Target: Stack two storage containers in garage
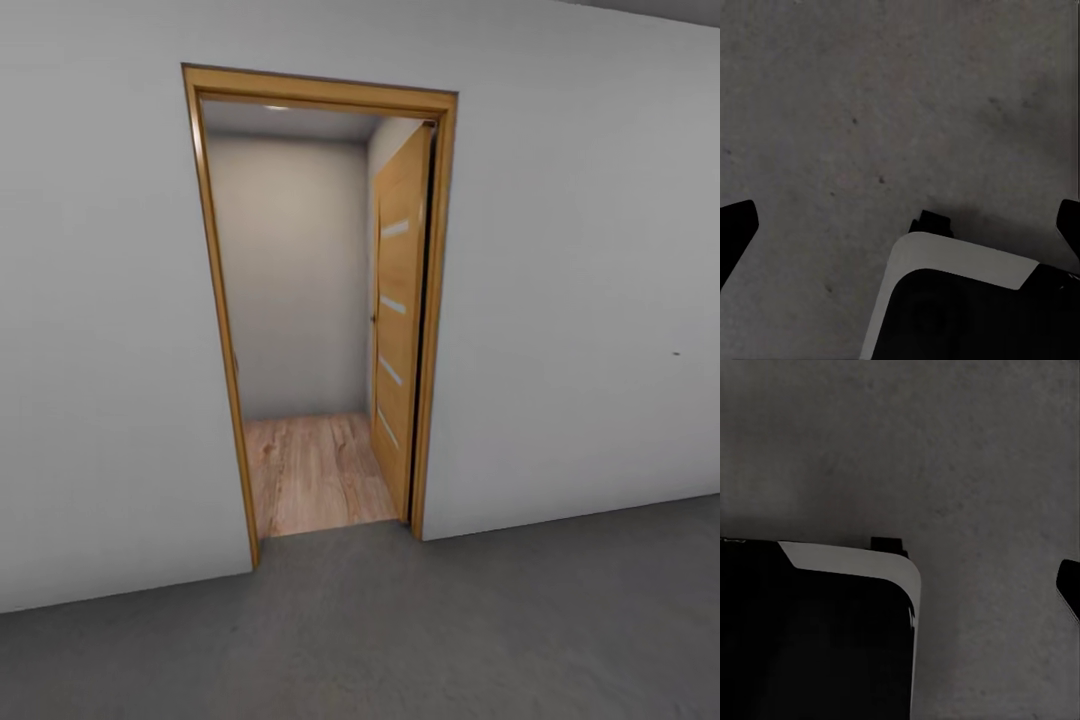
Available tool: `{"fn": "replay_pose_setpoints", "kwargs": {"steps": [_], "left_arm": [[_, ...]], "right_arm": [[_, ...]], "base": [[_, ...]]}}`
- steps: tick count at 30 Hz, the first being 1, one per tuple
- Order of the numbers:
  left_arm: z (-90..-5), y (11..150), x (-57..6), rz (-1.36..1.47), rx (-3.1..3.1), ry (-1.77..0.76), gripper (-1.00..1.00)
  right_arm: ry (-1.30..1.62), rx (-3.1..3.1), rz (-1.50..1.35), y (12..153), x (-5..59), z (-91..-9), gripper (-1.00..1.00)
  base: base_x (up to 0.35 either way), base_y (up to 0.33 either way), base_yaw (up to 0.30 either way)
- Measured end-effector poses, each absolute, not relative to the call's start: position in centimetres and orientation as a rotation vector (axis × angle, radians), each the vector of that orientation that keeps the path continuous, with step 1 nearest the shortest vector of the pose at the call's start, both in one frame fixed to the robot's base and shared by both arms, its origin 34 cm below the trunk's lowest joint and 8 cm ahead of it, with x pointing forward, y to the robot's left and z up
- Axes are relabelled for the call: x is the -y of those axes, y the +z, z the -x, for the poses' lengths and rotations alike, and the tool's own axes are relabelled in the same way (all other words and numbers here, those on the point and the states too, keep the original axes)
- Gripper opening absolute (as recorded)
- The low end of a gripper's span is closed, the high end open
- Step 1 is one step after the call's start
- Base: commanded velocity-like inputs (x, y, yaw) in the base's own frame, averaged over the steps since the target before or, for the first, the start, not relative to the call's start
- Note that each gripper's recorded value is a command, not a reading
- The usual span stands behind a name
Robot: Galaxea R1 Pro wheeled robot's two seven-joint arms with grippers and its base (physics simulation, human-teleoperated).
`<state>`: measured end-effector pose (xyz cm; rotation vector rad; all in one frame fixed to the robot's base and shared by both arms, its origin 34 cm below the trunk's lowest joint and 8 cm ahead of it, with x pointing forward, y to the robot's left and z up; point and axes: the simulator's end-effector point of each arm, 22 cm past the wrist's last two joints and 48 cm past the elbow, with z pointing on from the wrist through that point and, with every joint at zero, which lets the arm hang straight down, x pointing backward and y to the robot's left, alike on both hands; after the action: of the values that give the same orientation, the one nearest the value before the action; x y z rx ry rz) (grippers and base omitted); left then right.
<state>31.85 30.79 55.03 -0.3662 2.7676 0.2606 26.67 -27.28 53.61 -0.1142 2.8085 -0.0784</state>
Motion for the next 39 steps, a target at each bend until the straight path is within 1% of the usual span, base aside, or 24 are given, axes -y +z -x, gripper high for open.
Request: {"fn": "replay_pose_setpoints", "kwargs": {"steps": [22,39], "left_arm": [[-31.81,55.02,-30.79,0.366,-2.769,0.26,1.0],[-31.82,55.02,-30.79,0.366,-2.769,0.26,1.0]], "right_arm": [[-0.087,-2.806,0.111,53.65,27.64,-26.77,1.0],[-0.079,-2.809,0.096,53.63,27.63,-26.68,1.0]], "base": [[0.316,-0.007,0.0],[0.316,-0.128,0.012]]}}
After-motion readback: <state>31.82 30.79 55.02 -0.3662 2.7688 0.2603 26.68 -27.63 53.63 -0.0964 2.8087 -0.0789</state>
